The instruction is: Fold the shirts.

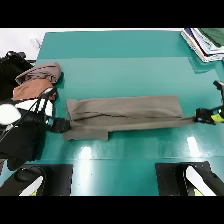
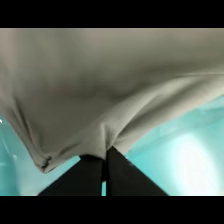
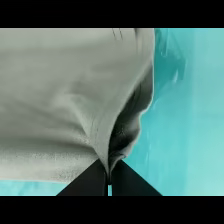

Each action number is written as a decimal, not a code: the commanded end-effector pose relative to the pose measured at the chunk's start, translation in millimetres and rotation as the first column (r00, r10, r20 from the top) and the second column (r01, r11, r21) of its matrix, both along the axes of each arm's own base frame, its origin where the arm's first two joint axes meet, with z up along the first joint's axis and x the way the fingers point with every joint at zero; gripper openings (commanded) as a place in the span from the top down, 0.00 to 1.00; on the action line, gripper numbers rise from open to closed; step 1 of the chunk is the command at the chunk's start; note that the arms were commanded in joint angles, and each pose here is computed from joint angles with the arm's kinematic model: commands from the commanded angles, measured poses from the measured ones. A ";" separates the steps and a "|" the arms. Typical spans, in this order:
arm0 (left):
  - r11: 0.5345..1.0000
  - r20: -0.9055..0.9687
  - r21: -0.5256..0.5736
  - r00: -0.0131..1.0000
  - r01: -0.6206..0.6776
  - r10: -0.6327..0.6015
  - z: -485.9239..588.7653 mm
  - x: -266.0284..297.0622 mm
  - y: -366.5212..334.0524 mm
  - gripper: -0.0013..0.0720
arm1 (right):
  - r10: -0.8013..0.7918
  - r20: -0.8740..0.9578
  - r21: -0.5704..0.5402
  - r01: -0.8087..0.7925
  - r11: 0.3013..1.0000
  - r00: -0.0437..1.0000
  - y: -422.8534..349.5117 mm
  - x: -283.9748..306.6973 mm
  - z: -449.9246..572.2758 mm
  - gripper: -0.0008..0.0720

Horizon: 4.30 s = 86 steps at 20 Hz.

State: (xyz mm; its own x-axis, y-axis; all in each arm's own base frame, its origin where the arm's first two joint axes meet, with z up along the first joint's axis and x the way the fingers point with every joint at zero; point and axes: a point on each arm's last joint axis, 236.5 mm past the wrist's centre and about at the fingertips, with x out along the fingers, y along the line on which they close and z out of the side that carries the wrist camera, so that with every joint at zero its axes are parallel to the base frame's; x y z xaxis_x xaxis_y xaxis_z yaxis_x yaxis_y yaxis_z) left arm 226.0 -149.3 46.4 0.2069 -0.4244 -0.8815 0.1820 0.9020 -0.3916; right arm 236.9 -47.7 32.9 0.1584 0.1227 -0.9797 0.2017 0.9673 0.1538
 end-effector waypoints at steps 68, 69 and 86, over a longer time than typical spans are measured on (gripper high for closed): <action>0.971 0.595 -0.025 0.777 -0.239 0.206 218.8 227.1 64.4 0.95 | 0.443 0.746 0.391 -0.866 0.312 0.496 563.6 30.0 165.8 0.47; 0.971 0.592 -0.017 0.780 -0.238 0.202 219.1 223.7 65.4 0.95 | 0.481 0.730 0.368 -0.872 0.323 0.486 556.0 34.8 157.9 0.47; 0.994 0.507 -0.003 0.856 -0.109 0.095 182.1 220.7 9.3 0.95 | 0.222 0.000 0.605 -0.177 0.776 0.975 281.0 112.9 -105.2 0.18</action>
State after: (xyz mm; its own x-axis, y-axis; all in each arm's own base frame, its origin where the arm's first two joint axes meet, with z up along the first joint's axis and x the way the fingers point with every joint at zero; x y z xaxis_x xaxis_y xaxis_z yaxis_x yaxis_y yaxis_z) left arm 445.9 -130.5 234.0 0.6813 -0.3423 -0.6470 0.2337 0.9394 -0.2509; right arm 348.3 215.3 -55.7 0.0402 0.6382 -0.7688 -0.0410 0.7698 0.6369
